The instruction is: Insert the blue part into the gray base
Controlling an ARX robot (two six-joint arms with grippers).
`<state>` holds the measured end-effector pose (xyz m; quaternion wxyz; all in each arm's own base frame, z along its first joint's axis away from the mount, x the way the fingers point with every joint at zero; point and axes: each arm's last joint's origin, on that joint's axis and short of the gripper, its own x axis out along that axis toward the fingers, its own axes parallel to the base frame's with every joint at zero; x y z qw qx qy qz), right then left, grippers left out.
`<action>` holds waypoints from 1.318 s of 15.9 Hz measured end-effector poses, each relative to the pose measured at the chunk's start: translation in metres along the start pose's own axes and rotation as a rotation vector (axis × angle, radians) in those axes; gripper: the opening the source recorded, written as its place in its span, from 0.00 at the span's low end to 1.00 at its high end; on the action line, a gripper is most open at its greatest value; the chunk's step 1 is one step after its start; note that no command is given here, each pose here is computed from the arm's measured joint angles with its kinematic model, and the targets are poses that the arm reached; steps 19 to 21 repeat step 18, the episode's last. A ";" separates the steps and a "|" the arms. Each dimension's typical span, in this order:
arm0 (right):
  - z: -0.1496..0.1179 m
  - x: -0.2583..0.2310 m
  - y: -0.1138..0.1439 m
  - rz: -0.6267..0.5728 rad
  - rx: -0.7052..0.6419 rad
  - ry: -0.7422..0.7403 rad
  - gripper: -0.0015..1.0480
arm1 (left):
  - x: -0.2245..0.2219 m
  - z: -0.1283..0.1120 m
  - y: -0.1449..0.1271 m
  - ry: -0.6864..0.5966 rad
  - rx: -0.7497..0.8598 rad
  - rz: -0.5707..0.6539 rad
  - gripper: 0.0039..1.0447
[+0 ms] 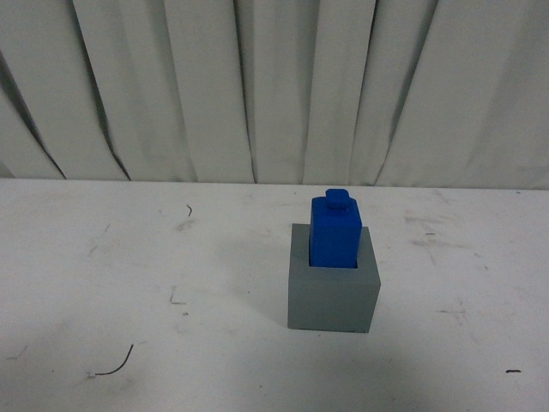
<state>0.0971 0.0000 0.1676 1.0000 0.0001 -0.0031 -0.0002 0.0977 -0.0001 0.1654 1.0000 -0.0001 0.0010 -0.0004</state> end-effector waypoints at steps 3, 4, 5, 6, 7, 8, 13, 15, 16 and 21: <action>0.000 0.000 0.000 0.000 0.000 0.000 0.94 | 0.000 0.000 0.000 0.000 0.000 0.000 0.94; 0.000 0.000 0.000 0.000 0.000 0.000 0.94 | 0.000 0.000 0.000 0.000 0.000 0.000 0.94; 0.000 0.000 0.000 0.000 0.000 0.000 0.94 | 0.000 0.000 0.000 0.000 0.000 0.000 0.94; 0.000 0.000 0.000 0.000 0.000 0.000 0.94 | 0.000 0.000 0.000 0.000 0.000 0.000 0.94; 0.000 0.000 0.000 0.000 0.000 0.000 0.94 | 0.000 0.000 0.000 0.000 0.000 0.000 0.94; 0.000 0.000 0.000 0.000 0.000 0.000 0.94 | 0.000 0.000 0.000 0.000 0.000 0.000 0.94; 0.000 0.000 0.000 0.000 0.000 0.000 0.94 | 0.000 0.000 0.000 0.000 0.000 0.000 0.94; 0.000 0.000 0.000 0.000 0.000 0.000 0.94 | 0.000 0.000 0.000 0.000 0.000 0.000 0.94; 0.000 0.000 0.000 0.000 0.000 0.000 0.94 | 0.000 0.000 0.000 0.000 0.000 0.000 0.94; 0.000 0.000 0.000 0.000 0.000 0.000 0.94 | 0.000 0.000 0.000 0.000 0.000 0.000 0.94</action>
